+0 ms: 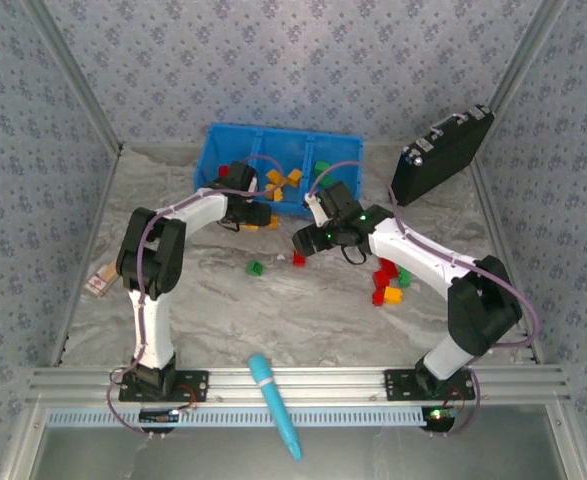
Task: Sort the legos into containers by color
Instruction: Pick up the lego from the center of the table.
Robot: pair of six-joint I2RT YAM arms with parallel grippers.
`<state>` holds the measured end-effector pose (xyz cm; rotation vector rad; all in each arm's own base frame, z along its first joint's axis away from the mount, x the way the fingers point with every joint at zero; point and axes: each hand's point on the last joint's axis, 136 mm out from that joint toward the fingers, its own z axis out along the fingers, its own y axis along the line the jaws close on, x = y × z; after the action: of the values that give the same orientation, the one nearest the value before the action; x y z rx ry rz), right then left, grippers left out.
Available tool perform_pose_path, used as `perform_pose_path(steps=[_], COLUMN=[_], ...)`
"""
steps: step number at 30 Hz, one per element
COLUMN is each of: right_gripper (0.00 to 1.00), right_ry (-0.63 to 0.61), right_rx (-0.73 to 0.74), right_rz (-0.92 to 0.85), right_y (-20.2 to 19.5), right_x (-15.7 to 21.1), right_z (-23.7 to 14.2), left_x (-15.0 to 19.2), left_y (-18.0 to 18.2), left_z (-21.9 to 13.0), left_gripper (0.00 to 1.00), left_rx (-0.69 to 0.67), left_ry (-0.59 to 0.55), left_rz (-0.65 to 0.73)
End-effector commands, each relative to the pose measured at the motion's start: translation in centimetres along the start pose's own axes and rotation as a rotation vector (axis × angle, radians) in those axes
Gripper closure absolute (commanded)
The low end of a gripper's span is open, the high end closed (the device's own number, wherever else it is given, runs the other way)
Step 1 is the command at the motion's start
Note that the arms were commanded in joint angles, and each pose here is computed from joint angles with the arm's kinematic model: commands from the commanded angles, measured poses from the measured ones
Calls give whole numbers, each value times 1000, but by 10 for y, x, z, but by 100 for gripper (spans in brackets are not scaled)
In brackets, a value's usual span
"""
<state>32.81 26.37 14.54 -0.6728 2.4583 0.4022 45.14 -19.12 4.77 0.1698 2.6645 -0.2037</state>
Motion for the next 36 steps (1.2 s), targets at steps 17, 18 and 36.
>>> perform_pose_path(steps=[17,18,36], right_gripper=[17,17,17], right_ry=[15,15,-15], right_rx=[0,1,22], right_rz=[-27,-29,-17], right_y=[1,1,-6], right_x=[-1,0,25], right_z=[-2,-3,-19], left_x=[34,37,-63], left_y=[17,18,-68], left_z=[10,8,-108], left_gripper=[51,52,53], left_rx=[-32,-34,91], left_ry=[87,90,-200], left_rz=[-57,-60,-3])
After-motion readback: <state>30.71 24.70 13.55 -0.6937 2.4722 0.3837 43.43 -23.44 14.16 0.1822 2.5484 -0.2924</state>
